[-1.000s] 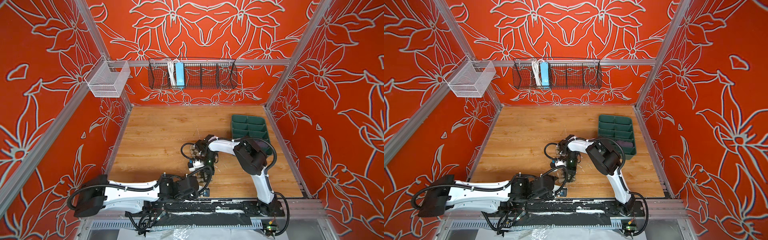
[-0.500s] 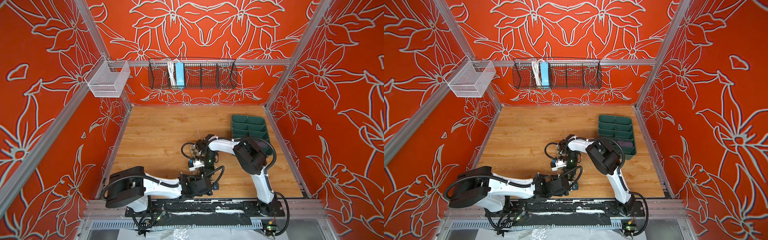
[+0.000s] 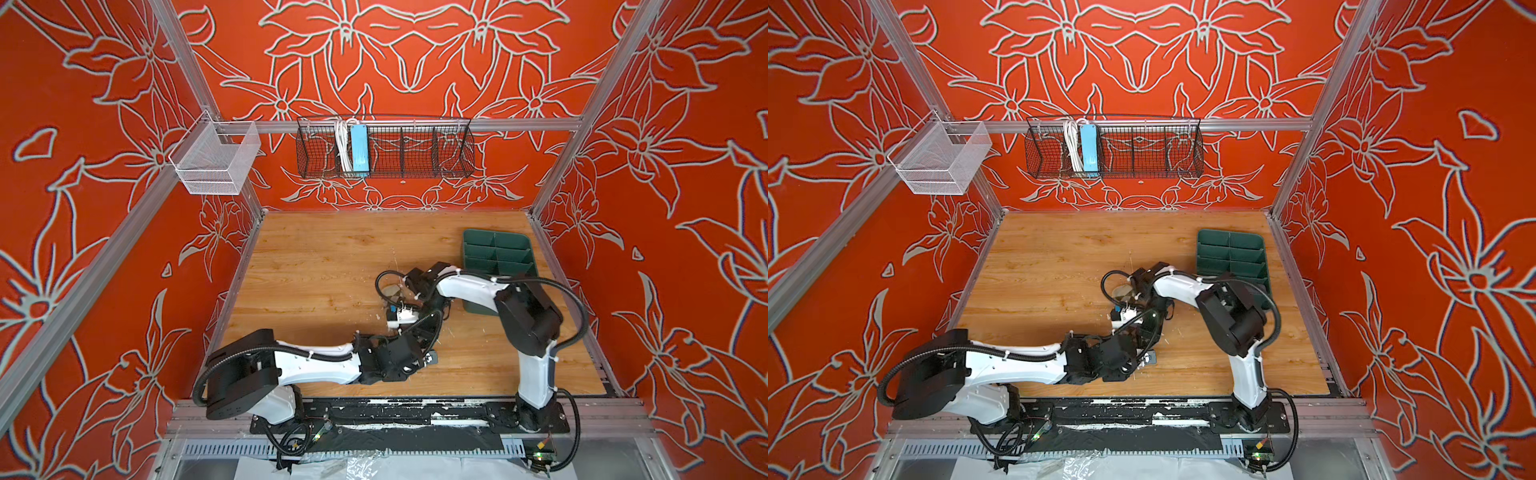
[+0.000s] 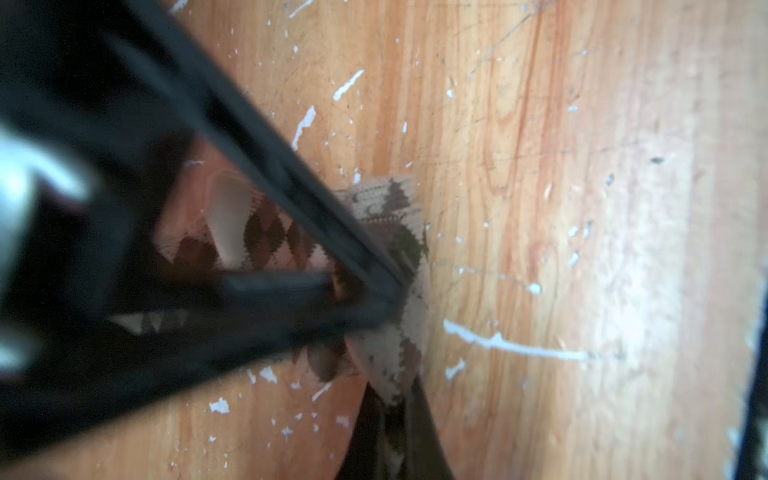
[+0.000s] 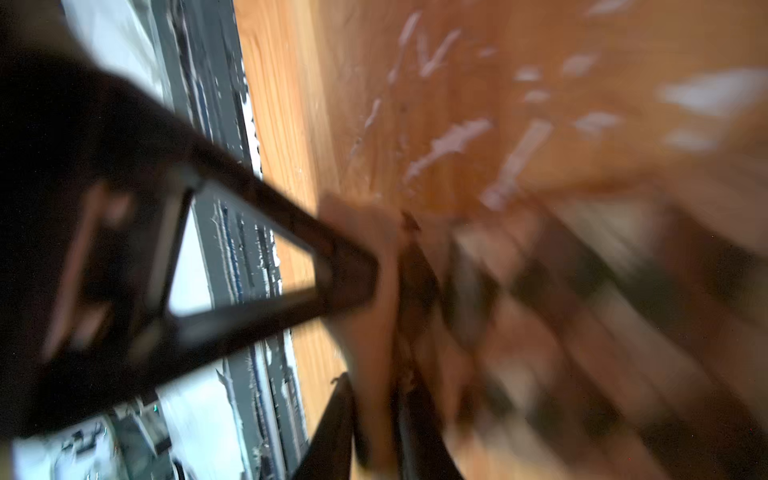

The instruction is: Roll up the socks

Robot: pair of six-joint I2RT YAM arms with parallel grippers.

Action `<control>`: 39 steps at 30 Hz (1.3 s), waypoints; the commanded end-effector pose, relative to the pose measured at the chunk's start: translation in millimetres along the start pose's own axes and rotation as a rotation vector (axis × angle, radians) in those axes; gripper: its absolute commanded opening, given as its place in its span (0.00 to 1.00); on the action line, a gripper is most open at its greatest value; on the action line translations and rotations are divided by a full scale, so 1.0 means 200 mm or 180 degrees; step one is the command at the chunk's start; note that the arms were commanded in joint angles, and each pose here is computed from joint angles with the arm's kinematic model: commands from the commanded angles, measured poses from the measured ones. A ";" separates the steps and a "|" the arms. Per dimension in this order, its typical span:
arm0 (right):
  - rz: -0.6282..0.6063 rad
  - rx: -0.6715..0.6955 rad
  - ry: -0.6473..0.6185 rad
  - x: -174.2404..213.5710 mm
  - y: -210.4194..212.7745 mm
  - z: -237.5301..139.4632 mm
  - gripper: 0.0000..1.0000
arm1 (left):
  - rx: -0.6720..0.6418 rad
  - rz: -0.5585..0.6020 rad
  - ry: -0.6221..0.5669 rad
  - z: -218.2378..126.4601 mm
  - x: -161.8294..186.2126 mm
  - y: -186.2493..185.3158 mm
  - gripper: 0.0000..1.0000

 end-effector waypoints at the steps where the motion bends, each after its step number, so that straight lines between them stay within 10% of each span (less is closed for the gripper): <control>1: 0.0106 0.0274 -0.0643 -0.01 -0.02 -0.26 0.26 | 0.0869 0.0010 -0.0043 -0.04 0.04 -0.11 0.00; 11: 0.0979 0.2549 -0.2964 0.20 -0.17 -1.15 0.30 | 0.2041 -0.0661 0.0096 0.01 0.02 -0.04 0.00; 15: 0.0154 0.2570 -0.3645 0.28 0.14 -1.24 0.32 | 0.2326 -0.0939 0.0009 0.01 0.00 0.00 0.00; 21: -0.1346 0.2214 -0.2933 0.44 0.40 -0.79 0.30 | 0.2701 -0.1252 -0.0076 0.03 -0.02 0.03 0.00; 27: -0.1816 0.2471 -0.1570 0.43 0.33 -0.27 0.36 | 0.2809 -0.1429 -0.0050 0.07 -0.01 0.08 0.00; 39: -0.2224 0.2814 -0.1329 0.02 0.17 0.14 0.45 | 0.2941 -0.1514 0.0015 0.12 -0.01 0.09 0.00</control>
Point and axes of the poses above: each gripper's point midway between its finger pads, its own z axis out along the fingers, its own y axis along the line the jaws close on, x = y × z, the point moved 3 cm from there along -z, back along the fingers, and after that the axes turned 13 degrees about z, right-handed, at the moved point
